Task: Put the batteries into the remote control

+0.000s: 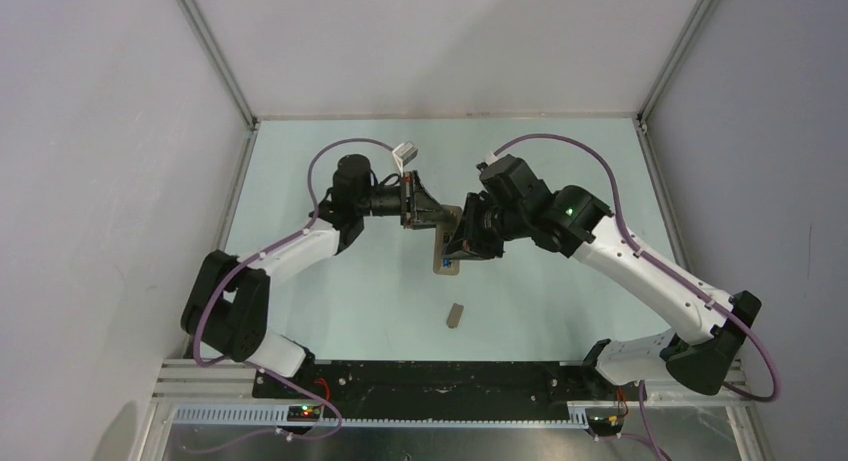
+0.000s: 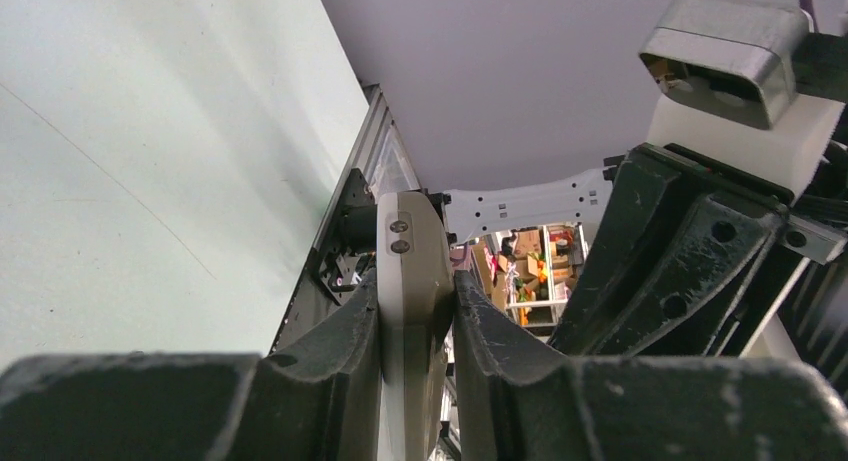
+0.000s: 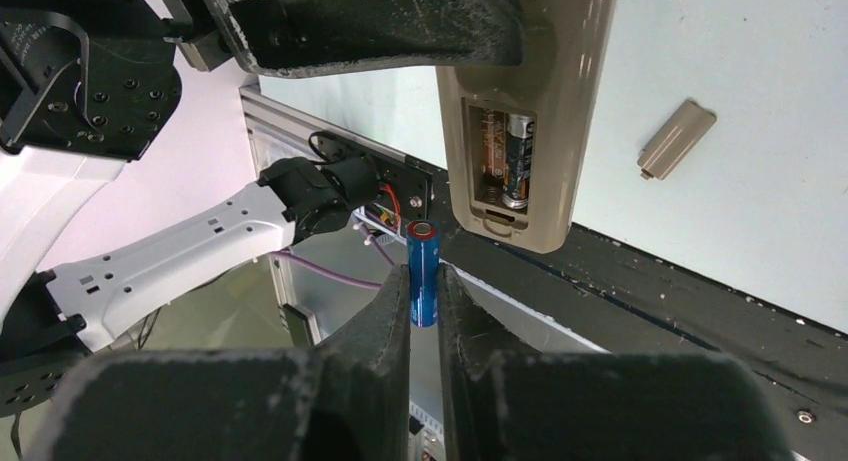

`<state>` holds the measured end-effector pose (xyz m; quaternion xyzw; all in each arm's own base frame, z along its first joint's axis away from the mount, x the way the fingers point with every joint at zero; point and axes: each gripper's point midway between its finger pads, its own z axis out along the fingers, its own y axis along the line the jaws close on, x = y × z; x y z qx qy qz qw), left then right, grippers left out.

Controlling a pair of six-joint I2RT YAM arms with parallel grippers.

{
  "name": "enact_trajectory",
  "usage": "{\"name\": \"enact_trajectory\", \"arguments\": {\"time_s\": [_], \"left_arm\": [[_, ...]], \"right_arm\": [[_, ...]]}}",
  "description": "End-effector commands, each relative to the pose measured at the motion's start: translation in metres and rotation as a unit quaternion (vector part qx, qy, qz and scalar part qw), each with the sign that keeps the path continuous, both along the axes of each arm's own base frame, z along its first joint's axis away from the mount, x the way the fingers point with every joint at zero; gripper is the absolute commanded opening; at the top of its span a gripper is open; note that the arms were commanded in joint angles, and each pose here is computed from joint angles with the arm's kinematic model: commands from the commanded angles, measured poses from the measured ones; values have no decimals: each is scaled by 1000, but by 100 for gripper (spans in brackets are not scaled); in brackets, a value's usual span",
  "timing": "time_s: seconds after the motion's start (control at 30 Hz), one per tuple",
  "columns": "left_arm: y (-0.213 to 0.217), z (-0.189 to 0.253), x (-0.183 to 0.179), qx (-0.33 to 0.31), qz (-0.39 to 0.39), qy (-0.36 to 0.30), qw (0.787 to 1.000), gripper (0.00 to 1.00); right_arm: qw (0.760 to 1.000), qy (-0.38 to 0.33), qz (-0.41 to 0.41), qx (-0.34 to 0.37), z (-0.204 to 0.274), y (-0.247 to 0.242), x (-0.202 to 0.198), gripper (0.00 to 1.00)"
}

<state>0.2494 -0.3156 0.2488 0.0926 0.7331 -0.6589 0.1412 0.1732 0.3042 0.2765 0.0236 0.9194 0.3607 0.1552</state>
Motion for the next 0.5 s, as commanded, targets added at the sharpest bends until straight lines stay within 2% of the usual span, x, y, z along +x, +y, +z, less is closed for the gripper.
{"name": "enact_trajectory", "arguments": {"time_s": [0.0,0.47], "left_arm": [[-7,7,-4,-14,-31,-38,999,0],[-10,-8,-5,-8,-41,-19,999,0]], "right_arm": [[1000,2,-26,-10,-2,-1,5,0],[997,61,-34,-38,-35,0,1,0]]}}
